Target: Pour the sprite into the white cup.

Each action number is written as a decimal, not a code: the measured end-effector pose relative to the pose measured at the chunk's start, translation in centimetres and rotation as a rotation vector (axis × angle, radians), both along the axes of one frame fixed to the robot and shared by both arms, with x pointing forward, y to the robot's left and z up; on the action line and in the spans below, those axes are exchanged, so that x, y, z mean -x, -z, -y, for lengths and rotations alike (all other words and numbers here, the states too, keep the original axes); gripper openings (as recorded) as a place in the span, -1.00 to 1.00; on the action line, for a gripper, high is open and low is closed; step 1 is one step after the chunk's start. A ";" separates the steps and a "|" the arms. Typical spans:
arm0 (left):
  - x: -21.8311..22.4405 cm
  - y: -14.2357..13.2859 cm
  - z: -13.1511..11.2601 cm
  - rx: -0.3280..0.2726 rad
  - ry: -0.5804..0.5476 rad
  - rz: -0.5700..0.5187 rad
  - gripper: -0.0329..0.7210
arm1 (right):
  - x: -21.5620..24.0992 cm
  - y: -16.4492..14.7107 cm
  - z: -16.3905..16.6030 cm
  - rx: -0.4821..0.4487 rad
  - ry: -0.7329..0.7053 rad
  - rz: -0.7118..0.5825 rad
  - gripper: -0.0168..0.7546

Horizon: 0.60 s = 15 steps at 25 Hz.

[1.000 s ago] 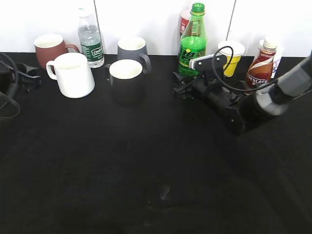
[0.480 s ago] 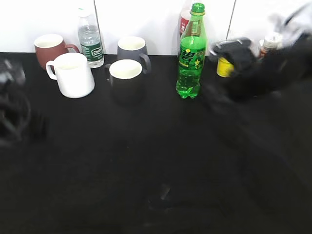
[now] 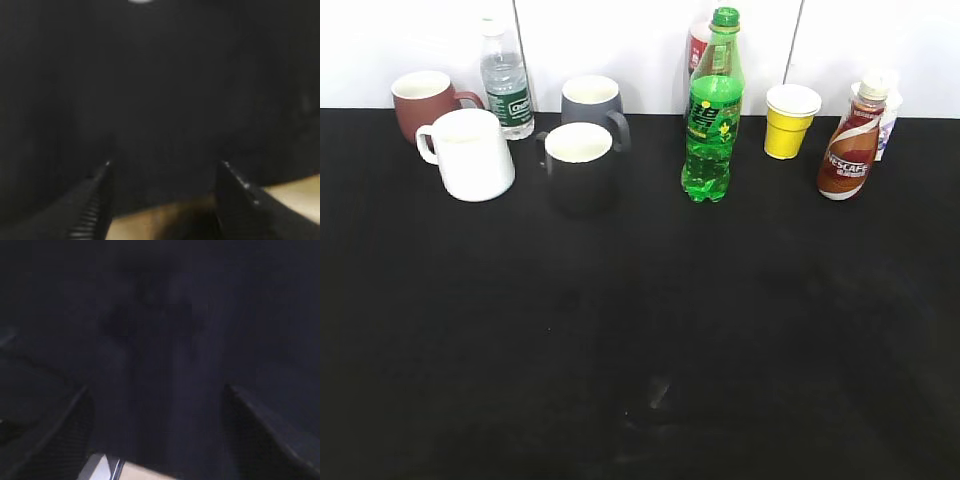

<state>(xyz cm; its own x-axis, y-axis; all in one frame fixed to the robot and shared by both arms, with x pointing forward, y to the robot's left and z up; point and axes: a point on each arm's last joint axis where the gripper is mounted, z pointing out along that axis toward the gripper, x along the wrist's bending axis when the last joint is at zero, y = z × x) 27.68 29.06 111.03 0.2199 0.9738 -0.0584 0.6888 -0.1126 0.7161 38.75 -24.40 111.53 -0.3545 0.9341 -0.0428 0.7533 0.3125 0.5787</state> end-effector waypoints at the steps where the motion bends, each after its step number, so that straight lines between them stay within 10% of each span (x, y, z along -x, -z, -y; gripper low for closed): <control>1: 2.2 0.9 -0.6 0.018 0.003 0.073 0.51 | 2.2 1.0 0.9 -0.004 0.000 0.011 0.57; 7: 3.3 4.5 -1.1 0.043 -0.003 0.240 0.60 | 12.1 6.3 4.8 -0.095 0.001 0.249 0.57; 15: 3.1 4.8 -1.1 0.031 0.006 0.241 0.59 | 12.9 6.5 5.1 -0.110 -0.002 0.297 0.56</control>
<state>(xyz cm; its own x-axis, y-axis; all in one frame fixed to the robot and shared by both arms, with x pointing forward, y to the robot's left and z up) 24.55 30.14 106.20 0.2365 0.9711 -0.0336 0.4968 -0.0911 0.8631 25.86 -29.51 105.01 -0.3435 0.9381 -0.0435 0.5457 0.2371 0.8037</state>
